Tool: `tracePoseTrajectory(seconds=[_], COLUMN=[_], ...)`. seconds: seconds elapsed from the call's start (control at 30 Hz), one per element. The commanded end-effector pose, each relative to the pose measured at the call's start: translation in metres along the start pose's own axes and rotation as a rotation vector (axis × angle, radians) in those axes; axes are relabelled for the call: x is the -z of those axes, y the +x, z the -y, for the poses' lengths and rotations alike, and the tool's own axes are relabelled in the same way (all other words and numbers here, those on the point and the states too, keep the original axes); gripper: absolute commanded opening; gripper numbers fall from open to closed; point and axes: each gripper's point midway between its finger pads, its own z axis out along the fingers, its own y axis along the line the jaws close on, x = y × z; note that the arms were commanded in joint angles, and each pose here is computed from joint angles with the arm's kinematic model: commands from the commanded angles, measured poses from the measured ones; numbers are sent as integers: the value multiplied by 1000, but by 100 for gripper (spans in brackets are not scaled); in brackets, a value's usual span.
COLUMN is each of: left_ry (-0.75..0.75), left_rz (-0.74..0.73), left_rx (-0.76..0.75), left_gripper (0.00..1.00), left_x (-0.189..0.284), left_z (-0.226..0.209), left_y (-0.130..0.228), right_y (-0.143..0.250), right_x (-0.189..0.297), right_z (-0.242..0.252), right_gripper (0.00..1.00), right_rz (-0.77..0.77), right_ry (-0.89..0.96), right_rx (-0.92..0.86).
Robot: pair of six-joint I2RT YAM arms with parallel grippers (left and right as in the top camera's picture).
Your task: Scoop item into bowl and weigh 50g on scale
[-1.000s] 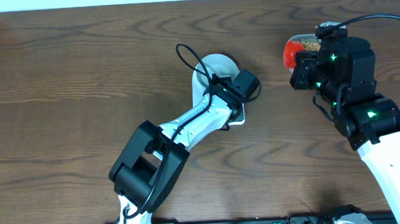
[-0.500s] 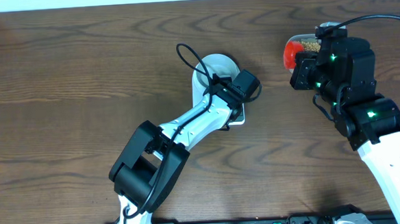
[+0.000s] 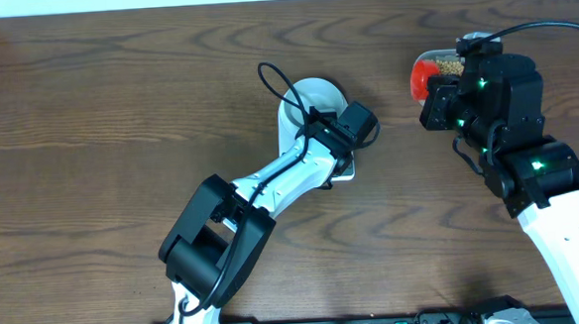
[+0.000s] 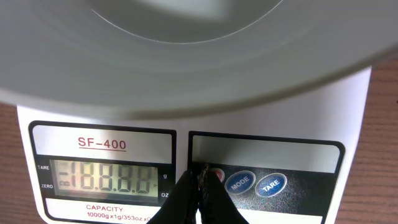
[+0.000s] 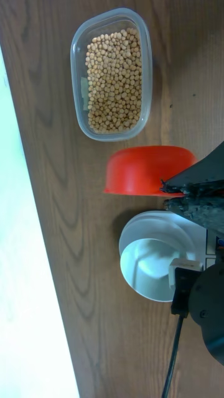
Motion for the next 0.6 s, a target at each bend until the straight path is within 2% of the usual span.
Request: tracePoseTrajectory(seconds=[0.0,0.57], left_ry=[-59,-56], left_rz=[-39,-36], left_rx=[-33,-34], left_gripper=[7,7], left_x=[-23,-16], left_z=[-10,-11], left_y=[12,10], right_y=[-10,-11], right_x=[4,4], right_z=[-1,3], right_gripper=[1,1], right_rz=[23,28], right_ry=[0,22], right_rx=[8,12])
